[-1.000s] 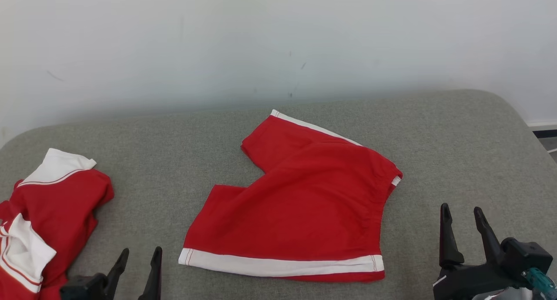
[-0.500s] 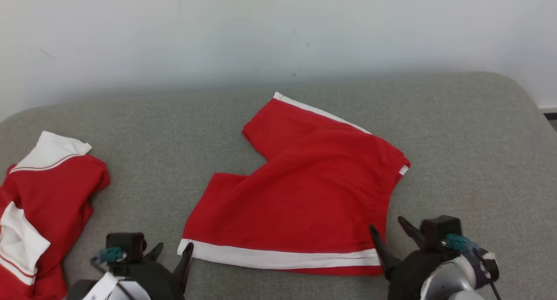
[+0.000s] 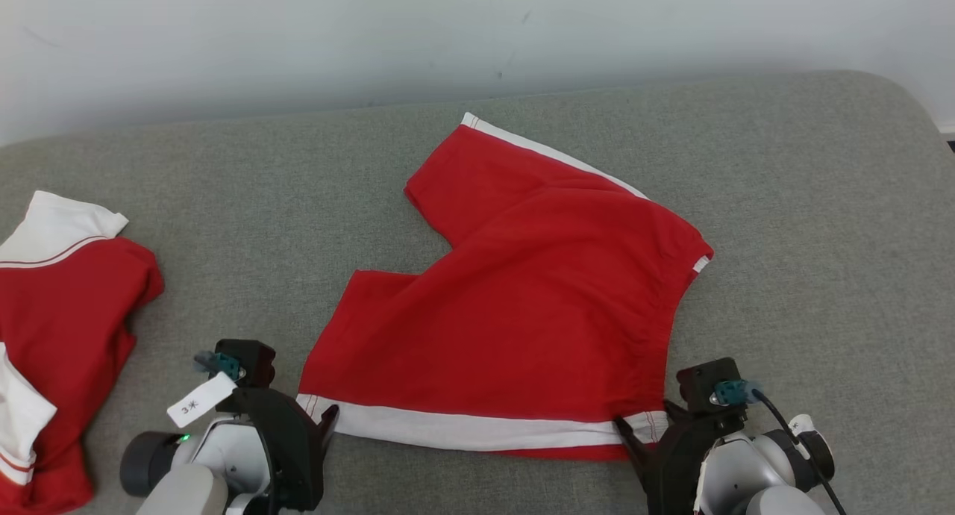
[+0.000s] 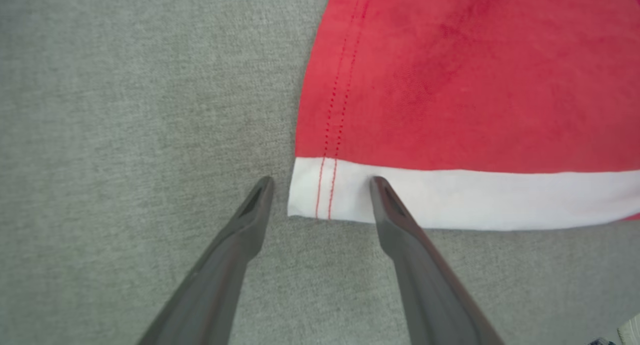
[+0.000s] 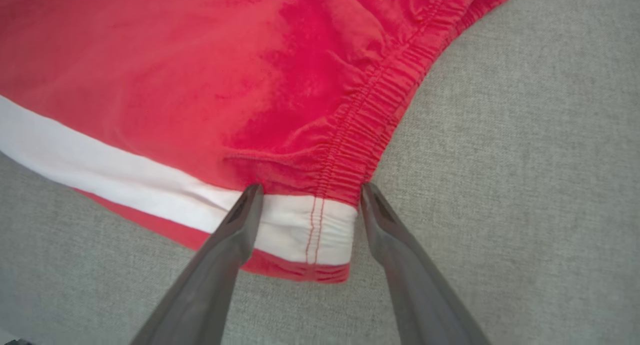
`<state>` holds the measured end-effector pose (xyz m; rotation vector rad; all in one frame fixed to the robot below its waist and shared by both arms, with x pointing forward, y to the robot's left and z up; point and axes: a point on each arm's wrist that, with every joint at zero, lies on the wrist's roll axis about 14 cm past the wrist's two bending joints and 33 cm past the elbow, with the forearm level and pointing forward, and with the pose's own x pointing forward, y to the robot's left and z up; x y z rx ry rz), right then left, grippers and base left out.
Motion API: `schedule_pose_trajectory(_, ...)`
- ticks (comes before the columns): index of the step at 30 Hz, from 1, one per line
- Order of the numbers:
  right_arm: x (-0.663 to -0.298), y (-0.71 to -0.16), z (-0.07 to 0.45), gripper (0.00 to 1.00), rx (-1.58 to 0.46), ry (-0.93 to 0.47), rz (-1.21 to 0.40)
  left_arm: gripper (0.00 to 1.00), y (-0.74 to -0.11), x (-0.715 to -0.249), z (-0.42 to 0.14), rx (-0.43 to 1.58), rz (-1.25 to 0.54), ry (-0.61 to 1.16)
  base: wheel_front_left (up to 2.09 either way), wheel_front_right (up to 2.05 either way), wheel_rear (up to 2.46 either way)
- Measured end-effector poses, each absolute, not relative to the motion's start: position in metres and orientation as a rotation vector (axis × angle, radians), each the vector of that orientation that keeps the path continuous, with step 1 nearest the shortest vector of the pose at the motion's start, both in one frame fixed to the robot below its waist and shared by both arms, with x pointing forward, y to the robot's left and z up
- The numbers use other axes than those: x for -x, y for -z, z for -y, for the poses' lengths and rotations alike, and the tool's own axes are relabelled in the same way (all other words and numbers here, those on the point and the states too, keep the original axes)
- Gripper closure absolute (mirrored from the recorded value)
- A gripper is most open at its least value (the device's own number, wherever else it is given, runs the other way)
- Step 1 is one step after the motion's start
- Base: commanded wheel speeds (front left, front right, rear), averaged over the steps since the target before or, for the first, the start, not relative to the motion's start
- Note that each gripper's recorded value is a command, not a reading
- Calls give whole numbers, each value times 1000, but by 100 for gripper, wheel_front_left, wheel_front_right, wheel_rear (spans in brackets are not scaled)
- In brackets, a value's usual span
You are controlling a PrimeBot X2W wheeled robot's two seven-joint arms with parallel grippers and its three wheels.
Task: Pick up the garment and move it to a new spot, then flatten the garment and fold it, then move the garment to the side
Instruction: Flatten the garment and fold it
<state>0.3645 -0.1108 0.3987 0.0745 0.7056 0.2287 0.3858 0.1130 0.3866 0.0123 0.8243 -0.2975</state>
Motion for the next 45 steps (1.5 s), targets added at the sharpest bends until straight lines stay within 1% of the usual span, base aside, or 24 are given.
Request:
schedule_pose_trajectory(5,-359,-399,105,0,-67,-250,-745,0,-385,-387,-116,-31,-859,297,0,0,0)
schedule_pose_trajectory(14,-357,-404,108,0,-66,-238,-767,0,-387,-386,-110,-47,-877,324,0,0,0)
schedule_pose_trajectory(16,-356,-404,109,0,-67,-232,-774,11,-388,-386,-108,-50,-878,335,0,0,0)
schedule_pose_trajectory(17,-356,-405,109,0,-67,-232,-772,11,-389,-386,-108,-51,-877,337,0,0,0)
schedule_pose_trajectory(18,-355,-406,110,0,-67,-231,-774,22,-390,-387,-107,-53,-876,339,0,0,0)
schedule_pose_trajectory(19,-356,-407,110,0,-68,-230,-769,28,-392,-388,-107,-53,-871,340,0,0,0)
schedule_pose_trajectory(20,-355,-408,110,0,-69,-226,-771,40,-394,-390,-106,-54,-867,341,0,0,0)
schedule_pose_trajectory(21,-355,-408,111,0,-70,-222,-772,44,-396,-391,-106,-55,-862,343,0,0,0)
schedule_pose_trajectory(22,-353,-408,112,0,-70,-221,-778,52,-398,-393,-105,-55,-856,344,0,0,0)
schedule_pose_trajectory(23,-353,-408,113,0,-69,-220,-781,53,-398,-393,-105,-55,-857,345,0,0,0)
schedule_pose_trajectory(24,-353,-409,114,0,-68,-218,-779,57,-398,-392,-105,-54,-858,345,0,0,0)
schedule_pose_trajectory(29,-351,-410,113,0,-68,-220,-795,85,-396,-391,-107,-56,-878,344,0,0,0)
schedule_pose_trajectory(30,-349,-409,113,0,-70,-221,-802,88,-396,-391,-107,-55,-880,345,0,0,0)
schedule_pose_trajectory(32,-347,-406,111,0,-71,-224,-820,100,-394,-391,-105,-52,-887,350,0,0,0)
schedule_pose_trajectory(41,-349,-404,108,0,-68,-237,-845,100,-391,-390,-101,-31,-904,357,0,0,0)
schedule_pose_trajectory(45,-352,-402,112,0,-73,-215,-849,100,-390,-391,-102,-30,-908,354,0,0,0)
